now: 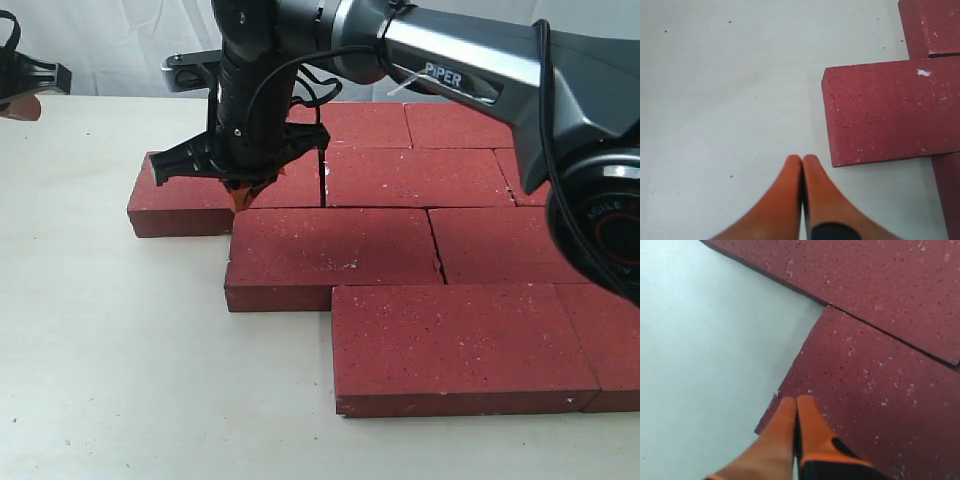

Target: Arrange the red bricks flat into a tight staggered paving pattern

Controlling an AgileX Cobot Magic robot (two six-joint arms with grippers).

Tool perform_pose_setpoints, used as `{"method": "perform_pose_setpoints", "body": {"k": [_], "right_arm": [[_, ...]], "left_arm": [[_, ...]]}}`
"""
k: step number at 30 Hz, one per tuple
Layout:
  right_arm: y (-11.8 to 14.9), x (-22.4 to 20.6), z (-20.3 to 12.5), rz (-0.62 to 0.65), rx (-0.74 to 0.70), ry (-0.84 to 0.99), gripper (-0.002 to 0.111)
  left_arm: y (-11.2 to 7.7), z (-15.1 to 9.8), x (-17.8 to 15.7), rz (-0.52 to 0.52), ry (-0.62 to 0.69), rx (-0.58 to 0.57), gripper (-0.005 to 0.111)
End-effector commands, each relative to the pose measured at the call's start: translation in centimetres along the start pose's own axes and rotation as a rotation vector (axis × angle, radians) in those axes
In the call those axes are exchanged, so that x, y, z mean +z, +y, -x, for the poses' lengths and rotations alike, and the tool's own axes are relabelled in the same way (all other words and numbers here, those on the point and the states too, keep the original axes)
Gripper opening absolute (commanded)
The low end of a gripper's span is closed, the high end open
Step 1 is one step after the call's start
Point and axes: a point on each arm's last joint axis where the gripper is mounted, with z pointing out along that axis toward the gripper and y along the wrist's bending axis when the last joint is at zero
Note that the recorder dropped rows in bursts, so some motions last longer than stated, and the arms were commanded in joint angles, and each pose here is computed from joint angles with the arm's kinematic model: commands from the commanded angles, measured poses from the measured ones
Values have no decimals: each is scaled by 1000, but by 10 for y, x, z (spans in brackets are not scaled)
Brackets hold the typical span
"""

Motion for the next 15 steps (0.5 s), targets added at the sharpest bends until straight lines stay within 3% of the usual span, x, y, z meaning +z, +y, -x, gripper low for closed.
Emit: {"method": "perform_pose_setpoints", "body": {"k": [1, 5, 8, 10, 15], "right_arm": [[-2, -11, -2, -7, -5, 15, -1], [-5, -15, -2, -7, 1, 15, -1], [-13, -20, 1, 81, 29, 23, -1], [-25, -25, 5, 146, 62, 19, -1], [-63, -42, 13, 142, 134, -24, -1]], "left_arm": [[-6, 1, -9, -5, -34, 1, 0], [-6, 1, -10, -6, -38, 0, 0], [-6, 1, -10, -6, -38, 0, 0], [-6, 1, -10, -6, -38, 0, 0], [-6, 1, -10, -6, -38, 0, 0]]}}
